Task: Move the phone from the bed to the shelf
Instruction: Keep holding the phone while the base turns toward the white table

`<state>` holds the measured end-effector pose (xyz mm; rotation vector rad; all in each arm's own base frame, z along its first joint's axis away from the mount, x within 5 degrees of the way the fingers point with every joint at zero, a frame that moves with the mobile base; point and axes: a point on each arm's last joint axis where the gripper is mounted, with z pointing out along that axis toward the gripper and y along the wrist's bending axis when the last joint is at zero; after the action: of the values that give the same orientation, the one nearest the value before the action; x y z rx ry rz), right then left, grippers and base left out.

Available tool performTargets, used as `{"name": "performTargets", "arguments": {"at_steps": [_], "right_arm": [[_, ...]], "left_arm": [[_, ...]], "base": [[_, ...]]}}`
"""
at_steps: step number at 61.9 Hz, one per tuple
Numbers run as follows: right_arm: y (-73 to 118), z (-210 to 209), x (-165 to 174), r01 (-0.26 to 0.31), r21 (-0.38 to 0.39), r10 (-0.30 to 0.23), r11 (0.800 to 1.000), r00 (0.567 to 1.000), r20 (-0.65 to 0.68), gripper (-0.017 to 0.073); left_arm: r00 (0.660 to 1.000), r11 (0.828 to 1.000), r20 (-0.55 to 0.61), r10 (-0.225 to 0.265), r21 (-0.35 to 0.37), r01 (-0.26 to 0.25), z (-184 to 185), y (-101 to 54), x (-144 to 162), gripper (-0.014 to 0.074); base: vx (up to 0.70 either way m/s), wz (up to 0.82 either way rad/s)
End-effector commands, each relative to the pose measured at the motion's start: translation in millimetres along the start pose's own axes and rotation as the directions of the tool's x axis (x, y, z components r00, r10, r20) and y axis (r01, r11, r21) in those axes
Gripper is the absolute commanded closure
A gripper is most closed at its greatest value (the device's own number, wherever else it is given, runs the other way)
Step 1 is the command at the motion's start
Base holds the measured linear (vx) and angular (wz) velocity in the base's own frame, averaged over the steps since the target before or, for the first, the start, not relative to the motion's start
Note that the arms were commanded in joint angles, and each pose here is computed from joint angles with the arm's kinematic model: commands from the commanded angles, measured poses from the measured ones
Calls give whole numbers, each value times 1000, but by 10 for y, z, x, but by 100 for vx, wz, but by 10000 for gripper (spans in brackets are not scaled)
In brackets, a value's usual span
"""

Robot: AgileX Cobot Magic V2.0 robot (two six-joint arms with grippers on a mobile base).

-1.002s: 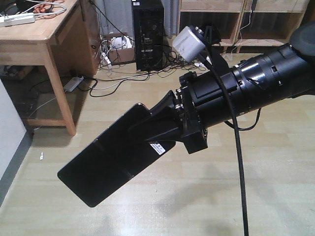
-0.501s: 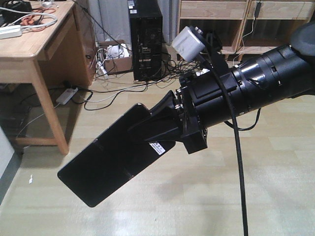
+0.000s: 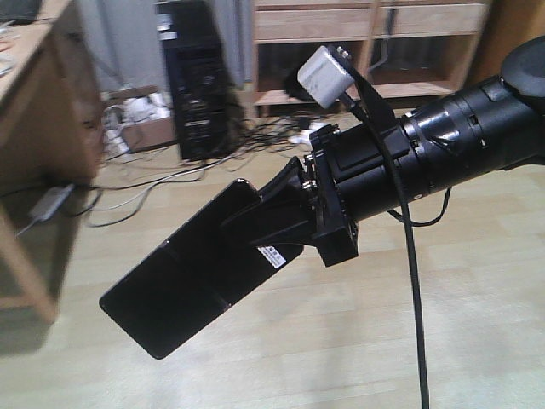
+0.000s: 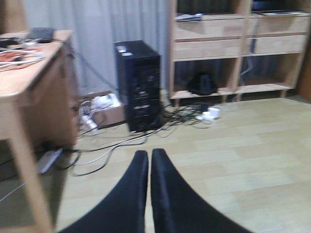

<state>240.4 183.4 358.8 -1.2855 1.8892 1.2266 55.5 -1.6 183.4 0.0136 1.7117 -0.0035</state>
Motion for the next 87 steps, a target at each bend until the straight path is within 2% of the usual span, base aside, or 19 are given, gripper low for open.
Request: {"name": "performTargets", "arguments": {"at_steps": [1,87], "right_arm": [[231,-120,-143,46,-82,-40,996,997,73,564],[231,-120,-143,46,-82,-40,996,997,73,564]], "left_arm": [[997,1000,80,-9,-6,10,-7,7,-69,593],[997,1000,80,-9,-6,10,-7,7,-69,593]], "base": [[24,-47],[19,-68]]}}
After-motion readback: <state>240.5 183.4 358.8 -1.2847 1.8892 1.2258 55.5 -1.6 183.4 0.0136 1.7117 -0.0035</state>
